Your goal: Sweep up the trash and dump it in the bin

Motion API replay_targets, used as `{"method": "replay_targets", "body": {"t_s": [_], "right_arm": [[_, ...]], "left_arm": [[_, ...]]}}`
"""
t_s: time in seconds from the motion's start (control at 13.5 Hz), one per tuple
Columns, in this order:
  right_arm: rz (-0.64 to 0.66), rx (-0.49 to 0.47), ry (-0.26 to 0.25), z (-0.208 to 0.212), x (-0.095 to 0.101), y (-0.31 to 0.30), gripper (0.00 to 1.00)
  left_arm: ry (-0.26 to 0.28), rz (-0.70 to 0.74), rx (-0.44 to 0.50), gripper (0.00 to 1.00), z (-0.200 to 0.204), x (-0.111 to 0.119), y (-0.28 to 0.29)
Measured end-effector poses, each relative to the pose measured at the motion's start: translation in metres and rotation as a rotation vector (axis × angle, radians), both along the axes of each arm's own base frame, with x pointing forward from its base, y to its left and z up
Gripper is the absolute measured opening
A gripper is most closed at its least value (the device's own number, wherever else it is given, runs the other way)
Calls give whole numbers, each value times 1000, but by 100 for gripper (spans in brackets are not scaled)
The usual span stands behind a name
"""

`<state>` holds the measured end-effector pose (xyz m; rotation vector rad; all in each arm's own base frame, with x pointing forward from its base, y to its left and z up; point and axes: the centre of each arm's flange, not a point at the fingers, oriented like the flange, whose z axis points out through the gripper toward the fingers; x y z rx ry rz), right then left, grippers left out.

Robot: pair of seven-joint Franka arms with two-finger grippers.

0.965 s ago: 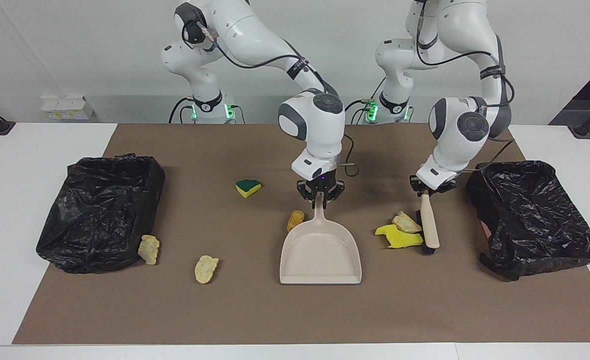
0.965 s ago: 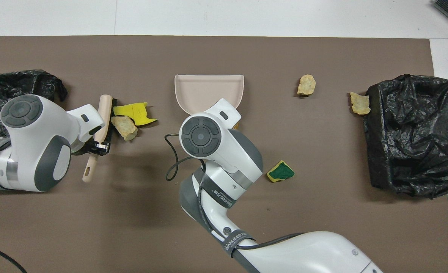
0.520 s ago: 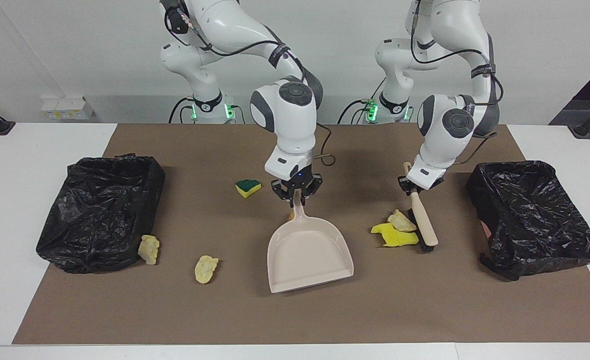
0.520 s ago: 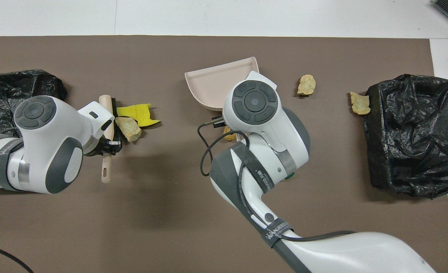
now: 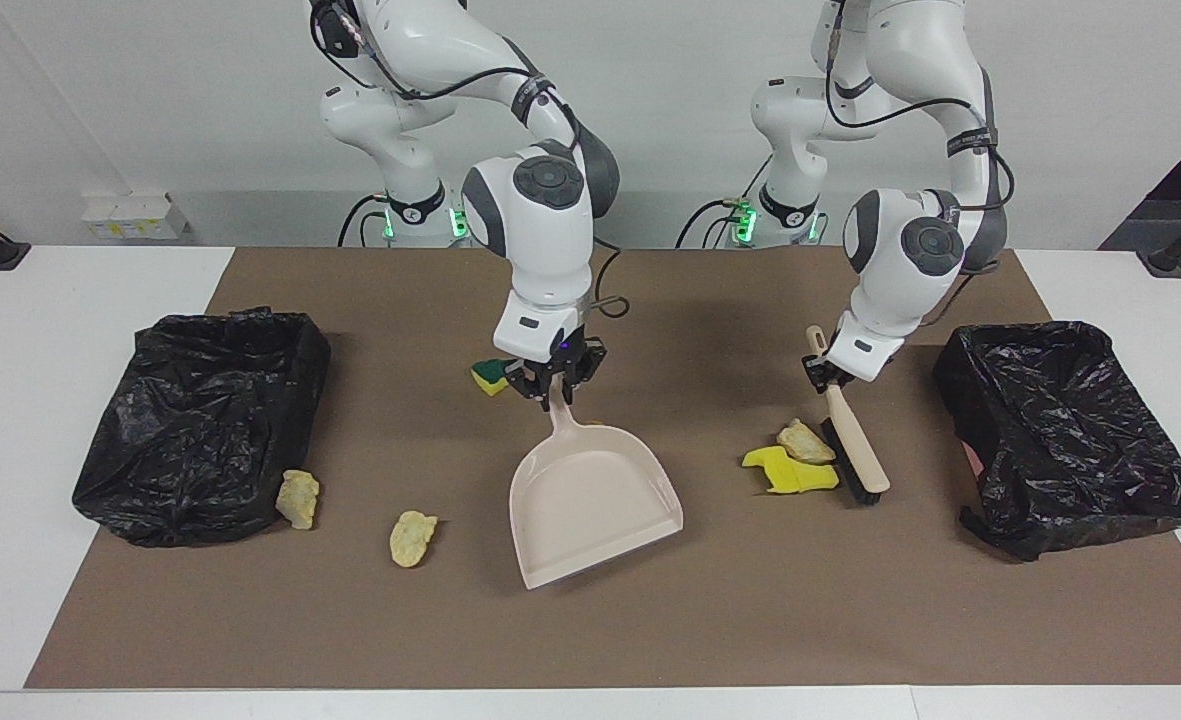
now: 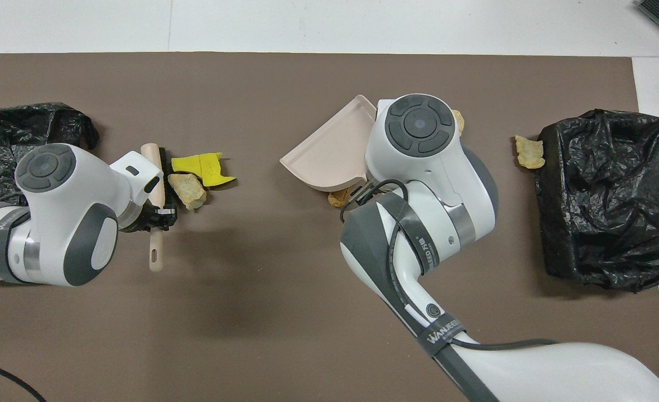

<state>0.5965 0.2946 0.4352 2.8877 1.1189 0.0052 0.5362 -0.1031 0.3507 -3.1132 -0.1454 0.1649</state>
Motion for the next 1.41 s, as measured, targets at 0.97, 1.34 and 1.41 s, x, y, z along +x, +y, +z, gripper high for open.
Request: {"method": "replay_targets", "body": {"t_s": [0.97, 1.34, 1.41], "right_arm": [[754, -27, -13, -9, 0, 5, 30], [823, -63, -3, -27, -12, 37, 30], [823, -63, -3, -27, -12, 37, 30]], "left_arm": [[10, -103, -56, 26, -5, -26, -80], [-6, -104, -79, 26, 22, -21, -98], [-15, -93, -82, 26, 32, -16, -93]]}}
